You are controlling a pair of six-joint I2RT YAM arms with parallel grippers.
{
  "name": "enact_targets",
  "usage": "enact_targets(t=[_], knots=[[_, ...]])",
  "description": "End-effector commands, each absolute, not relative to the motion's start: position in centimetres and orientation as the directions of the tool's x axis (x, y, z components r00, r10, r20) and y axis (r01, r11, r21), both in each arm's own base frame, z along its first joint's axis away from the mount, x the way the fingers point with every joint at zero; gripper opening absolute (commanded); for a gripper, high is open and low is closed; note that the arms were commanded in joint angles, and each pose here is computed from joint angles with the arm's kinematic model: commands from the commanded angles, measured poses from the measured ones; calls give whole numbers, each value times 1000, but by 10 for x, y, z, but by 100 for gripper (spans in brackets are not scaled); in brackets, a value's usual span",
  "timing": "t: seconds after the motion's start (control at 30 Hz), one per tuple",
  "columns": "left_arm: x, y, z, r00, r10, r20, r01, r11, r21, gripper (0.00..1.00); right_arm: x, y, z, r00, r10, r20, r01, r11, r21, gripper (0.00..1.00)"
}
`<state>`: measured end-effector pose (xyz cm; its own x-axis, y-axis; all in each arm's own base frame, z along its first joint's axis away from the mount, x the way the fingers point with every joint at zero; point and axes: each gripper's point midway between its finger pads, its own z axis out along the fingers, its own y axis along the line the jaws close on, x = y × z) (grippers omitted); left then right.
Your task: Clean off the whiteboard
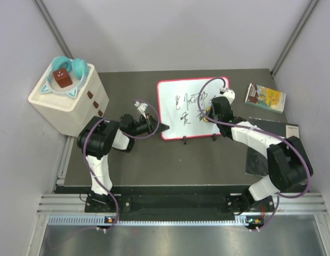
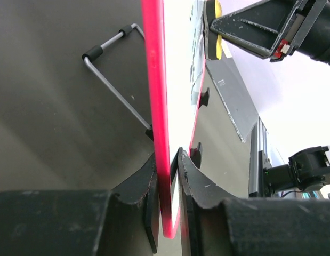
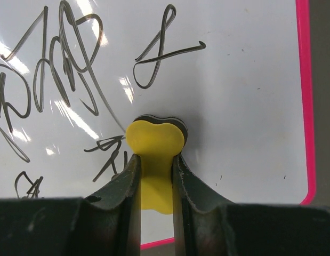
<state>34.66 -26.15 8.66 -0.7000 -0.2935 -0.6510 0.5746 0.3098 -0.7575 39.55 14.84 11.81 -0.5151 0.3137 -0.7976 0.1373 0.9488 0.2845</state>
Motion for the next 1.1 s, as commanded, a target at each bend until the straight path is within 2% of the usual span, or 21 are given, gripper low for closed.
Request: enact_targets(t=[0.0,0.27,0.53,0.8,1.07], knots=[[345,-263,83,-659,-260,-706,618,347,-705,0,414,162,126,-493,304,-815,81,949,305,0],[342,-262,78,-658,-252,-710,620,354,-700,0,403,178,126,-430,247,-868,70,968,241,0],[341,-263,75,-657,-250,-711,622,354,-699,0,400,234,106,-499,207,-842,-3,971,240,0],[340,-263,76,-653,-240,-718,632,349,-692,0,397,196,96,-522,212,-826,178,974,138,0],[340,-263,77,-645,-247,-723,637,348,-688,0,386,149,66,-574,321,-753,292,940,177,0]])
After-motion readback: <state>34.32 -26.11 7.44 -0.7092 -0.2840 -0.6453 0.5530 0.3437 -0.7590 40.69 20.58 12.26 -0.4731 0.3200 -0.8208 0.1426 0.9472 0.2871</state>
